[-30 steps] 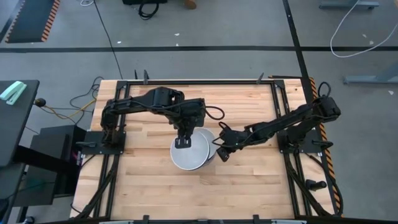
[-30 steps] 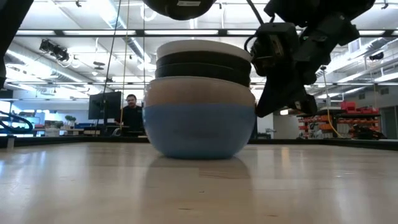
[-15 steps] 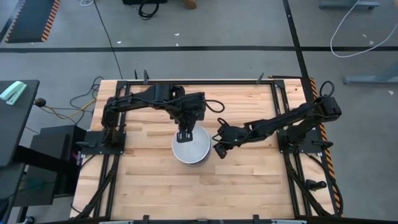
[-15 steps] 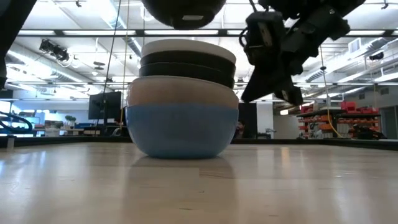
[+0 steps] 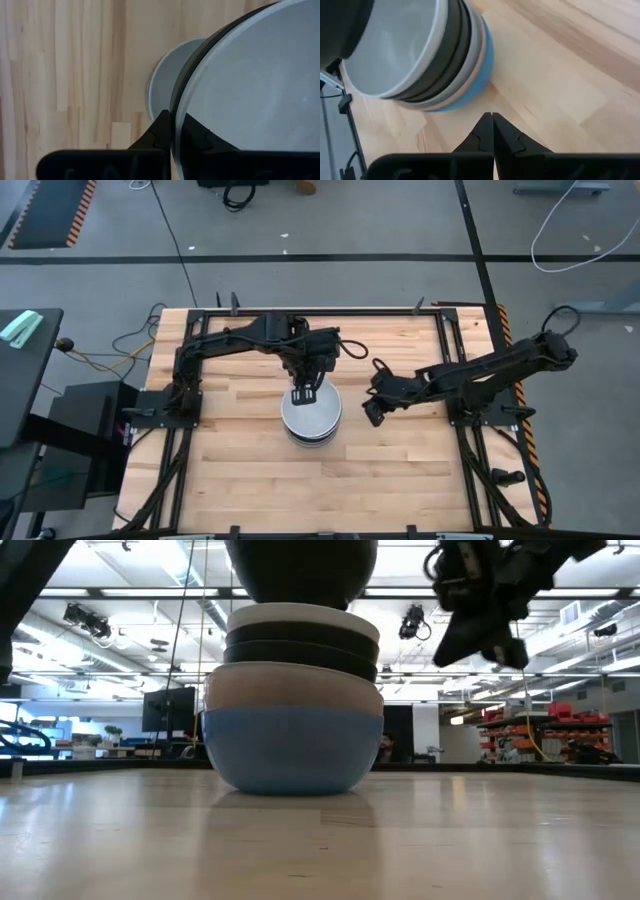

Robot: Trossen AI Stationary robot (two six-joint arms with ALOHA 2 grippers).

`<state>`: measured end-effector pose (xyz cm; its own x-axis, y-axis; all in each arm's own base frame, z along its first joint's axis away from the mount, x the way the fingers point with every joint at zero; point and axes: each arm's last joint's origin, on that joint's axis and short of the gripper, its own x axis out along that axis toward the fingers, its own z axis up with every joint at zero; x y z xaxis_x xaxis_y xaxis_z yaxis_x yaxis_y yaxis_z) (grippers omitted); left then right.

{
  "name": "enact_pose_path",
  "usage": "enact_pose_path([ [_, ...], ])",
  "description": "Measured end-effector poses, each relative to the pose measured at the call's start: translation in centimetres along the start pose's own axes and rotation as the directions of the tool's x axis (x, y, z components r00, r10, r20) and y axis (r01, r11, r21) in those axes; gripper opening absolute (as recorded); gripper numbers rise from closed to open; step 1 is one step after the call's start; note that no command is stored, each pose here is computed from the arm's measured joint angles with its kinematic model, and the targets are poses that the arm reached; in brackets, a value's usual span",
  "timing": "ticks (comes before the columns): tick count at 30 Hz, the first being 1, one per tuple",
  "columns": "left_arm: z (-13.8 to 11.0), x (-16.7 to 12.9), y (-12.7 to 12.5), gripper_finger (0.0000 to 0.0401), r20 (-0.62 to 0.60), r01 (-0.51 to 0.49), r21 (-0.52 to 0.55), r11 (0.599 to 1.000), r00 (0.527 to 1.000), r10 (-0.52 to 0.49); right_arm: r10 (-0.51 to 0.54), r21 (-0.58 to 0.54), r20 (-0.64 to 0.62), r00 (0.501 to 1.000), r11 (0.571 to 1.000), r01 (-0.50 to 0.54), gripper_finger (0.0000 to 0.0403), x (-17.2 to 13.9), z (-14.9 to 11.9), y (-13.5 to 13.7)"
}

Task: Nest bowls inside each other
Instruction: Stack the stacked bowls on top of the stacked bowls

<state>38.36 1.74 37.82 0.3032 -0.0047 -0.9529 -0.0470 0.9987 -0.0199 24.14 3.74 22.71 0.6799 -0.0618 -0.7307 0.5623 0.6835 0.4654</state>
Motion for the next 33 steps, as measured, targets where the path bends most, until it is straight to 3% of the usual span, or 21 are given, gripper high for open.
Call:
enact_pose_path([
  [12, 0.7, 2.1, 0.9, 0.0018, -0.049, -0.015, -0.004, 1.0, 0.999, 0.015, -0.037, 0.014, 0.036, 0.999, 0.999, 0.036, 0.0, -4.2, -1.8, -0.2],
  [25, -0.3, 7.0, 1.1, 0.0018, -0.235, -0.007, 0.008, 1.0, 0.972, 0.009, -0.028, -0.01, 0.032, 0.999, 1.0, 0.029, 0.0, -4.5, -2.4, 0.1],
  [33, 0.0, 6.4, 1.0, 0.0019, -0.199, -0.021, 0.019, 1.0, 0.98, 0.025, -0.029, -0.018, 0.032, 0.999, 0.999, 0.03, 0.0, -4.5, -2.4, 0.1],
])
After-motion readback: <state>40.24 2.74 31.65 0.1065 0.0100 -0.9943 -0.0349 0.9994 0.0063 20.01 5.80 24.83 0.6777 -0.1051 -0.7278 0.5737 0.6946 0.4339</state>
